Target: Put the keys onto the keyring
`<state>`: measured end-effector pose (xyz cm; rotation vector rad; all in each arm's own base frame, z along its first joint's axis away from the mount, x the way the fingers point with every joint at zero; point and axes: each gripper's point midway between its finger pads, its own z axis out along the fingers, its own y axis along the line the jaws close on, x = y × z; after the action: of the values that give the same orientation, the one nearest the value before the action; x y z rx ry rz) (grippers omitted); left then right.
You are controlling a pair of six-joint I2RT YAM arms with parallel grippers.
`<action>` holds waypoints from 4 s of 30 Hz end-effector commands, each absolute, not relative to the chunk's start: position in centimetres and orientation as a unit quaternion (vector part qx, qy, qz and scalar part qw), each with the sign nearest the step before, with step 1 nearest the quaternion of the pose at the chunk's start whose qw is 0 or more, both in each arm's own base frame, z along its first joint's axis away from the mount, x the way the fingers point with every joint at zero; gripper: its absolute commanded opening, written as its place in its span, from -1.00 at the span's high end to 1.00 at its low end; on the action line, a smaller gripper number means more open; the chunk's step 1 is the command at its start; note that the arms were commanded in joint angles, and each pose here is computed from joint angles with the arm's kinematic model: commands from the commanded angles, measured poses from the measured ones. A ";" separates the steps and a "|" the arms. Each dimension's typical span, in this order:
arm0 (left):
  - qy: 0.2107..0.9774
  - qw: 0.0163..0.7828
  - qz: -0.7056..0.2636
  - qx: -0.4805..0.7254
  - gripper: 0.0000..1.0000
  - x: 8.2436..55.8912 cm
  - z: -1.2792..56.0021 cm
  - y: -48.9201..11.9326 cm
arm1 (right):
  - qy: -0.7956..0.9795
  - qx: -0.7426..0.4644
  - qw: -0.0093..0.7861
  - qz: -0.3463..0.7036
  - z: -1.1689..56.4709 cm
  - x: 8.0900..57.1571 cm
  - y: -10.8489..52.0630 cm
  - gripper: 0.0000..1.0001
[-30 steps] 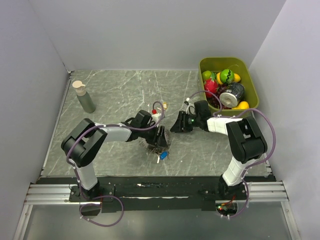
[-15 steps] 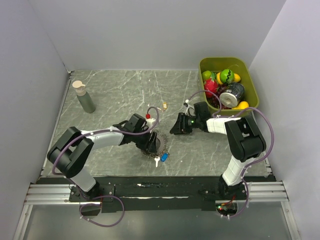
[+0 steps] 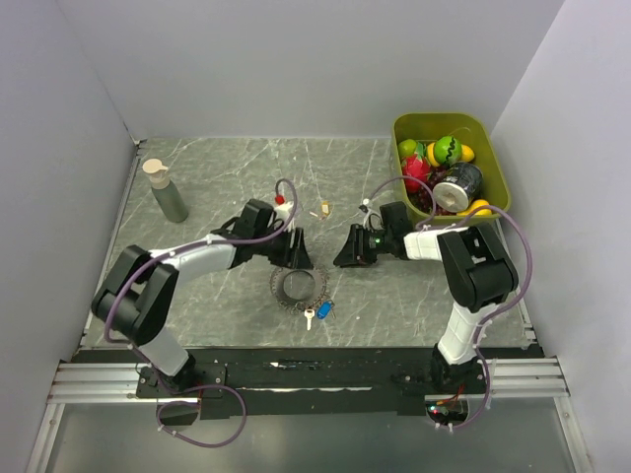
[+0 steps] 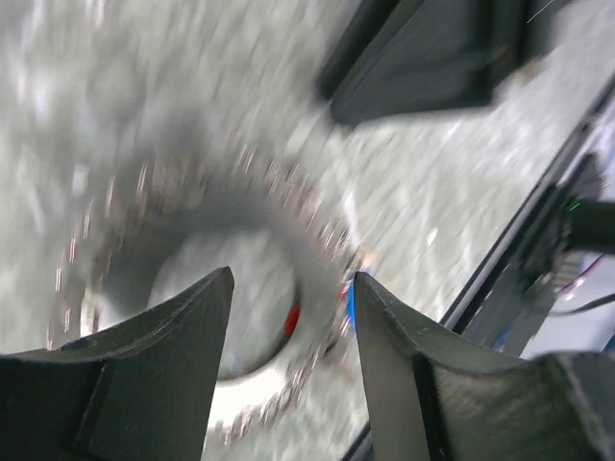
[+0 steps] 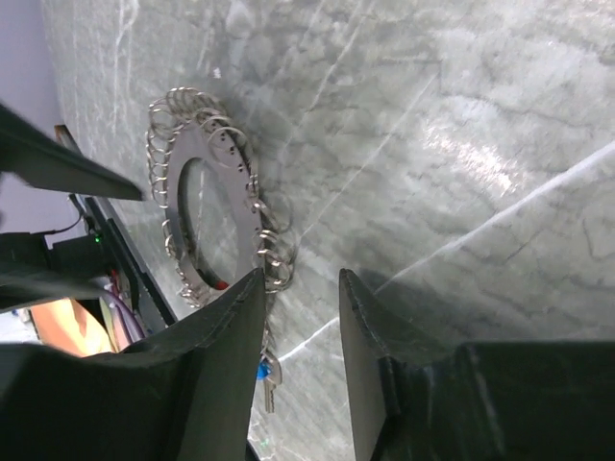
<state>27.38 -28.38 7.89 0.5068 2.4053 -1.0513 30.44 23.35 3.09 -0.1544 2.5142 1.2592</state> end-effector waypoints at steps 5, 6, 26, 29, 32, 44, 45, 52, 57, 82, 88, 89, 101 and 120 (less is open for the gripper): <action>0.847 0.231 -0.442 0.185 -0.08 30.5 9.4 -32.3 | 0.883 -0.055 0.134 0.447 2.5 30.5 25.1 0.28; 0.849 0.222 -0.442 0.183 0.00 30.5 8.9 -32.4 | 0.884 -0.053 0.129 0.446 2.4 30.3 25.3 0.29; 0.865 0.165 -0.425 0.208 0.01 28.8 6.1 -34.0 | 0.893 -0.053 0.095 0.437 0.9 29.0 26.2 0.42; 0.871 0.163 -0.415 0.205 -0.01 28.7 5.5 -33.8 | 0.893 -0.053 0.093 0.437 0.8 28.8 26.3 0.44; 0.876 0.159 -0.407 0.203 -0.01 28.7 5.0 -33.6 | 0.893 -0.053 0.091 0.437 0.7 28.7 26.3 0.47; 0.870 0.164 -0.417 0.206 0.07 29.1 4.5 -34.1 | 0.891 -0.056 0.083 0.443 0.7 28.1 26.5 0.63; 0.871 0.165 -0.416 0.205 0.10 29.1 4.4 -34.1 | 0.891 -0.056 0.082 0.443 0.6 28.1 26.5 0.64; 0.871 0.162 -0.418 0.202 0.28 29.6 4.1 -34.5 | 0.888 -0.058 0.081 0.448 0.8 28.0 26.7 0.74; 0.870 0.159 -0.419 0.203 0.62 29.7 3.9 -34.7 | 0.886 -0.060 0.082 0.452 1.1 27.9 26.7 0.75; 0.818 0.244 -0.438 0.281 0.98 29.5 8.8 -34.5 | 0.807 -0.171 0.231 0.515 9.4 28.8 25.9 0.05; 0.801 0.261 -0.451 0.296 0.98 28.8 10.3 -34.4 | 0.791 -0.184 0.226 0.537 9.1 28.4 26.1 0.06; 0.799 0.262 -0.453 0.297 0.98 28.7 10.4 -34.4 | 0.788 -0.187 0.229 0.540 9.2 28.4 26.1 0.07; 0.784 0.278 -0.459 0.312 0.98 28.4 11.9 -34.8 | 0.808 -0.184 0.231 0.509 7.8 29.3 25.7 0.09; 0.767 0.292 -0.473 0.322 0.98 28.2 14.3 -35.9 | 0.786 -0.195 0.231 0.539 8.1 29.1 26.6 0.89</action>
<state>28.41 -34.00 9.35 0.7897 2.2108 -1.1779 28.03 26.15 7.06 -0.5017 2.2436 1.4856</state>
